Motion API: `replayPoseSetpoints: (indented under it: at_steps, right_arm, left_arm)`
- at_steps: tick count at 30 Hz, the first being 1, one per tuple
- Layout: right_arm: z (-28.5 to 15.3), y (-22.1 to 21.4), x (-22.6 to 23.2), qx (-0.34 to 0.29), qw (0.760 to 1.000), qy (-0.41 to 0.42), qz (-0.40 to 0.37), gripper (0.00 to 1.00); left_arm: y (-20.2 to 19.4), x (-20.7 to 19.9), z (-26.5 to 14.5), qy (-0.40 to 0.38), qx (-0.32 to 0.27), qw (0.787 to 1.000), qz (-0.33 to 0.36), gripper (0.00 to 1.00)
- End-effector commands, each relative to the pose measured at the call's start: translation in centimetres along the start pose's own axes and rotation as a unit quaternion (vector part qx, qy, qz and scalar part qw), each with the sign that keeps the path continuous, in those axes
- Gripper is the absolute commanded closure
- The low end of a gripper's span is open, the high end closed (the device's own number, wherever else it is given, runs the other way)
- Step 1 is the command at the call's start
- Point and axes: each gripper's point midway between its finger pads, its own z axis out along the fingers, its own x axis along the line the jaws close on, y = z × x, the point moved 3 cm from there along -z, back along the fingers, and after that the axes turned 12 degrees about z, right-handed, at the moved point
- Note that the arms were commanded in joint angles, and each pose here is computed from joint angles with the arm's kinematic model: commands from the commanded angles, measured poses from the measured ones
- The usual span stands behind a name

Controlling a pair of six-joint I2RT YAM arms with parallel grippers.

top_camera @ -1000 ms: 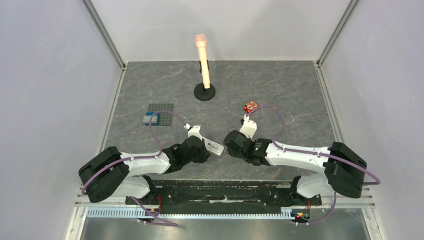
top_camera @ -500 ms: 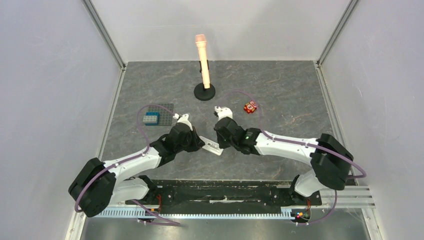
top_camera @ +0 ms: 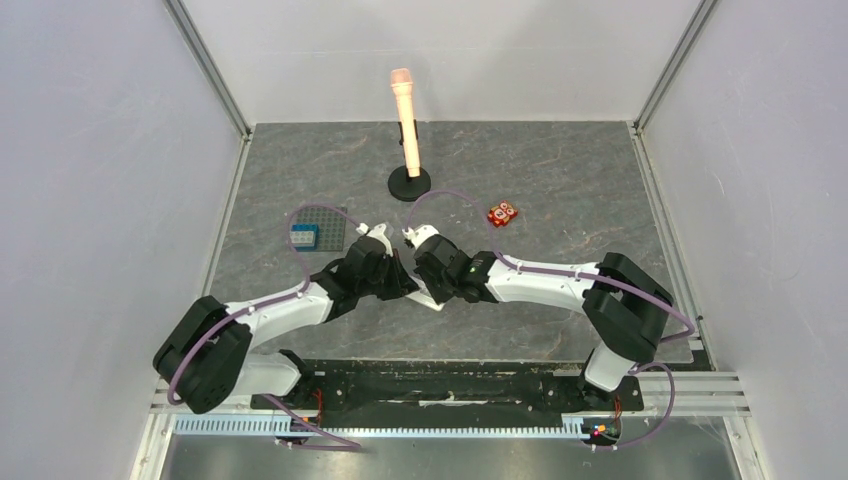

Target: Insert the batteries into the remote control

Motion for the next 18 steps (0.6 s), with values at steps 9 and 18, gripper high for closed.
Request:
replayPoseSetpoints:
  at_steps: [9, 18]
  right_arm:
    - [0.9, -1.6, 0.3, 0.032, 0.999, 0.022, -0.013, 1.0]
    - [2.1, -5.4, -1.0, 0.069, 0.998, 0.005, -0.001, 1.0]
  left_arm:
    - [1.5, -1.9, 1.1, -0.057, -0.016, 0.998, -0.033, 0.98]
    - [-0.9, -0.3, 2.4, -0.039, 0.012, 0.998, -0.047, 0.98]
